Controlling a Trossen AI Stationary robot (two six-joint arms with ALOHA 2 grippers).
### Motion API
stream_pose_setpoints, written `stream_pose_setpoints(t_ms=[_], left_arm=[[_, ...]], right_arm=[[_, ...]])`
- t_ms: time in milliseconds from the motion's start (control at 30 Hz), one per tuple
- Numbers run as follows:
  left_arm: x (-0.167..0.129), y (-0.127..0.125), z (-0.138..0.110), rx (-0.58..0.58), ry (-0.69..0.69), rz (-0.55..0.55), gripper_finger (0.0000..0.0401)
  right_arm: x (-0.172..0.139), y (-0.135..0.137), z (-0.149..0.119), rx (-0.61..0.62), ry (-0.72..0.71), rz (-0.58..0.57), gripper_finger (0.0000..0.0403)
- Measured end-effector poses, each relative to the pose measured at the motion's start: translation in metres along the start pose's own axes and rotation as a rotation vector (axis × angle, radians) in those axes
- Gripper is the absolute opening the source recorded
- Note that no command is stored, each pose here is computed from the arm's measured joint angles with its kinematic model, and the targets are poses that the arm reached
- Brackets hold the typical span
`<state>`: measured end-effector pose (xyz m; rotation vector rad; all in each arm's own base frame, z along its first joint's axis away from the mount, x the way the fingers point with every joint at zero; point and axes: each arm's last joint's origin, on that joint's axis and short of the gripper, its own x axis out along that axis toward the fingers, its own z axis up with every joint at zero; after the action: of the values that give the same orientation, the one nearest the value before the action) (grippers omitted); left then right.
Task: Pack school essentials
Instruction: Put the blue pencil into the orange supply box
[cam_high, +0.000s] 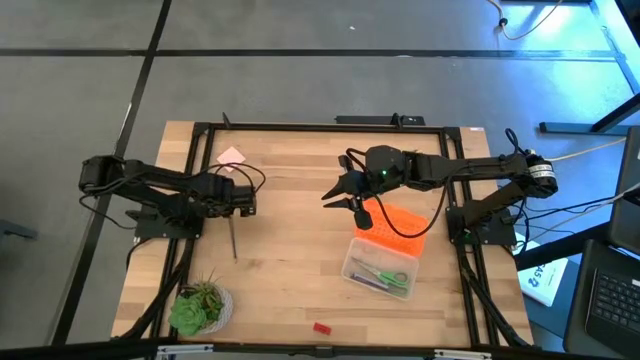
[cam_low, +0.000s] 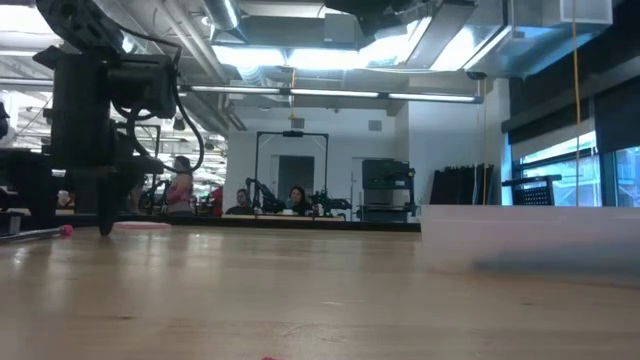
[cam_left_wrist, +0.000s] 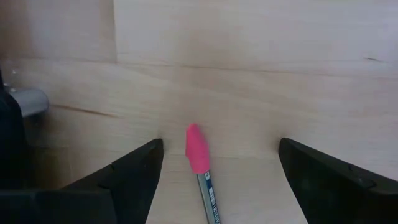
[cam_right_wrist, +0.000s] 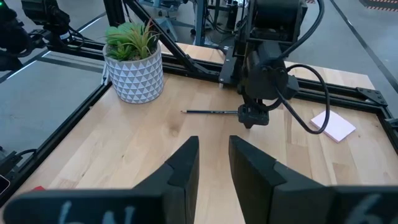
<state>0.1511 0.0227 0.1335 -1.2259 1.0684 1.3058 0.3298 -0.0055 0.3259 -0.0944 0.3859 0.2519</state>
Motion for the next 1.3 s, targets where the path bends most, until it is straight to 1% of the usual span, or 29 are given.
stream_pose_setpoints(t_ms=[100,433,533,733,867,1300], left_arm=[[0.0001,0.0000,0.0000,-0.018,-0.005,0.000,0.0316],[0.0005,0.0004,0.0003,-0.019,-0.016,0.004,0.0315],[0.0006,0.0006,0.0003,-0.020,-0.016,0.006,0.0307],[0.0007,0.0014,0.0002,-0.018,-0.016,0.013,0.0265],[0.0007,0.0020,-0.0003,0.005,-0.002,0.020,0.0229],[0.0009,0.0030,-0.0008,0.010,0.016,0.029,0.0116]], right_arm=[[0.0000,0.0000,0.0000,0.000,0.000,0.000,0.0090],[0.0000,0.0000,0.0000,0.000,0.000,0.000,0.0090],[0.0000,0.0000,0.0000,0.000,0.000,0.000,0.0090],[0.0000,0.0000,0.0001,0.000,0.000,0.000,0.0090],[0.0000,0.0001,0.0001,0.000,0.000,0.000,0.0090],[0.0000,0.0000,0.0000,0.000,0.000,0.000,0.0090]])
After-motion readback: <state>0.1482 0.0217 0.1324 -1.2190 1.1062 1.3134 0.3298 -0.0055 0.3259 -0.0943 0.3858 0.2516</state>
